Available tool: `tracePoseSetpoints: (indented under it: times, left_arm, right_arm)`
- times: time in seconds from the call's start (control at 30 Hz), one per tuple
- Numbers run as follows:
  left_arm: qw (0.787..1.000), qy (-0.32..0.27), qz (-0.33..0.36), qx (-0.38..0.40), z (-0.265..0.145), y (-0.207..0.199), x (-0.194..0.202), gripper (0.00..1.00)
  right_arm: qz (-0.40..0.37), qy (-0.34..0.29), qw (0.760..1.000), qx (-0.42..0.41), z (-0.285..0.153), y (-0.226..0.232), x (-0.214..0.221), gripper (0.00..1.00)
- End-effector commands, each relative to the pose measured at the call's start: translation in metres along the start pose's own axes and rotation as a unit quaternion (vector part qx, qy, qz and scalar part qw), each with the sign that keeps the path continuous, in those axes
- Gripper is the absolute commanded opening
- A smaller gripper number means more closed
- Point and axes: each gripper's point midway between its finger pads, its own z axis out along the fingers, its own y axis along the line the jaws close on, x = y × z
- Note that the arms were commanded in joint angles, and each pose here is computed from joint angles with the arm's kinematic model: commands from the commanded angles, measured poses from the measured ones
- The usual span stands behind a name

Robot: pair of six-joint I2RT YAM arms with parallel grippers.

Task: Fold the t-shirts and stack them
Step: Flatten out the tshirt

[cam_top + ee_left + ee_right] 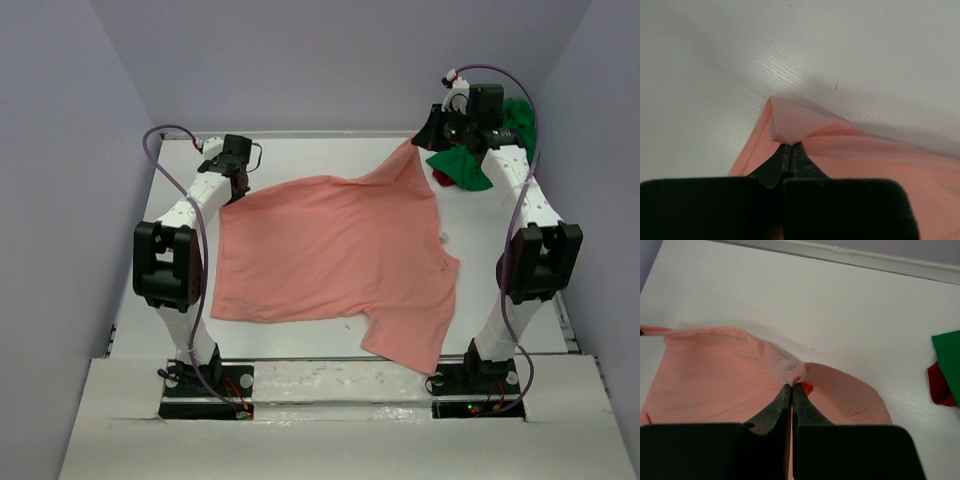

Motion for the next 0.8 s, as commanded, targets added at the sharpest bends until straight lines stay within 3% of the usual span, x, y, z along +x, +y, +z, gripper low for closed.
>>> tracePoseSetpoints:
  times: [0.0, 0.37, 0.7, 0.77]
  left_arm:
    - [0.999, -0.032, -0.031, -0.009, -0.001, 0.003, -0.037, 0.00]
    - [0.999, -0.043, -0.024, -0.006, 0.009, -0.002, -0.065, 0.00]
    - [0.999, -0.009, -0.012, -0.039, 0.011, 0.018, -0.049, 0.00]
    - [0.999, -0.014, -0.013, -0.044, 0.012, 0.022, -0.050, 0.00]
  right_arm:
    - [-0.033, -0.018, 0.999, -0.024, 0.010, 0.003, -0.035, 0.00]
    - [-0.034, 0.004, 0.999, -0.015, 0.053, -0.024, -0.035, 0.00]
    - [0.003, 0.024, 0.998, 0.049, 0.024, -0.019, -0.019, 0.00]
    - [-0.005, 0.006, 0.998, 0.060, 0.023, -0.022, -0.032, 0.00]
